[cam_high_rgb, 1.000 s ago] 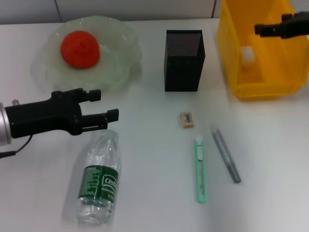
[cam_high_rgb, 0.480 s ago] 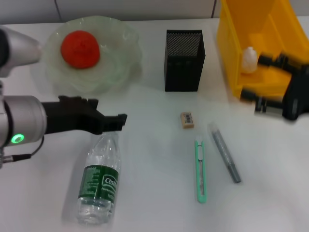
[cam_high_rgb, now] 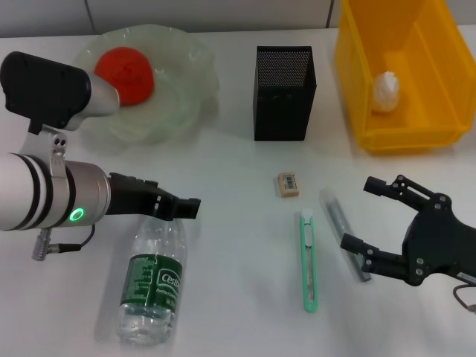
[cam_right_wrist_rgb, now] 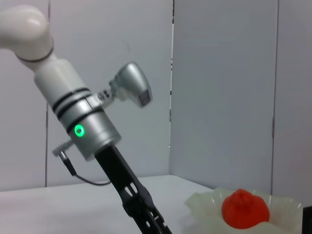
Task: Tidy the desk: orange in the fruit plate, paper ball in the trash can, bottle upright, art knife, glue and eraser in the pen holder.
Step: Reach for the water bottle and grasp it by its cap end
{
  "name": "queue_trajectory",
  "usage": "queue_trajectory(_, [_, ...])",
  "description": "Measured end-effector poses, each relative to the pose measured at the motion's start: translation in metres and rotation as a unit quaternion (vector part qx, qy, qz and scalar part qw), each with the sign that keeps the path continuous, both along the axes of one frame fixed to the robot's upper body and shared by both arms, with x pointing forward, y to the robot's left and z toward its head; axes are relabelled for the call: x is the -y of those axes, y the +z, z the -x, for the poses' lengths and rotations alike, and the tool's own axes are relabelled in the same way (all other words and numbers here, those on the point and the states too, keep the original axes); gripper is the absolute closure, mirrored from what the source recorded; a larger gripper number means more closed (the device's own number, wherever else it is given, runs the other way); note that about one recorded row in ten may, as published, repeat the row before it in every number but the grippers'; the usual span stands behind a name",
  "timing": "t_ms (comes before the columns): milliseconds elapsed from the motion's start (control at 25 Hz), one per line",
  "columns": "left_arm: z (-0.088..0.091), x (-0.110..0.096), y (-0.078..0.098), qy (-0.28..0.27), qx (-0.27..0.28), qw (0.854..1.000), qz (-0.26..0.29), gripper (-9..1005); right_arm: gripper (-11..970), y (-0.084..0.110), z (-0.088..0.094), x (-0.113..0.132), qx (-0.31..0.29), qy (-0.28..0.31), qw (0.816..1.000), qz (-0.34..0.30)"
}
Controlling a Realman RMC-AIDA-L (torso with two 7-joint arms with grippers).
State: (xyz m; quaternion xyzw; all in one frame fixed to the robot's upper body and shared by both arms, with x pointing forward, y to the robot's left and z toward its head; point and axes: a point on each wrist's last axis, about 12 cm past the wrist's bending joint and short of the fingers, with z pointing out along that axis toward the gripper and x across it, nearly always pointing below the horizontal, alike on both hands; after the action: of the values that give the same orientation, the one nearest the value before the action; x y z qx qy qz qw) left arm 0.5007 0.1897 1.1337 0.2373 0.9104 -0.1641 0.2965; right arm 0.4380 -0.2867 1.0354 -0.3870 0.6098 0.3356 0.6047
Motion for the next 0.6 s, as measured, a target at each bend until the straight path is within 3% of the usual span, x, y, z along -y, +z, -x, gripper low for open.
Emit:
queue_trajectory(40, [-0.010, -0.003, -0.019, 0.010, -0.025, 1.000, -0.010, 243, 108, -0.002, 0.000, -0.001, -0.005, -0.001, 1.000, -0.001])
queue_trajectory(200, [-0.023, -0.007, -0.031, 0.019, -0.048, 0.998, -0.021, 264, 107, -0.003, 0.000, -0.002, -0.008, -0.001, 1.000, 0.001])
queue_trajectory(600, [-0.025, -0.010, -0.029, 0.018, -0.060, 0.998, -0.028, 314, 108, -0.004, -0.001, -0.003, -0.011, -0.001, 1.000, 0.000])
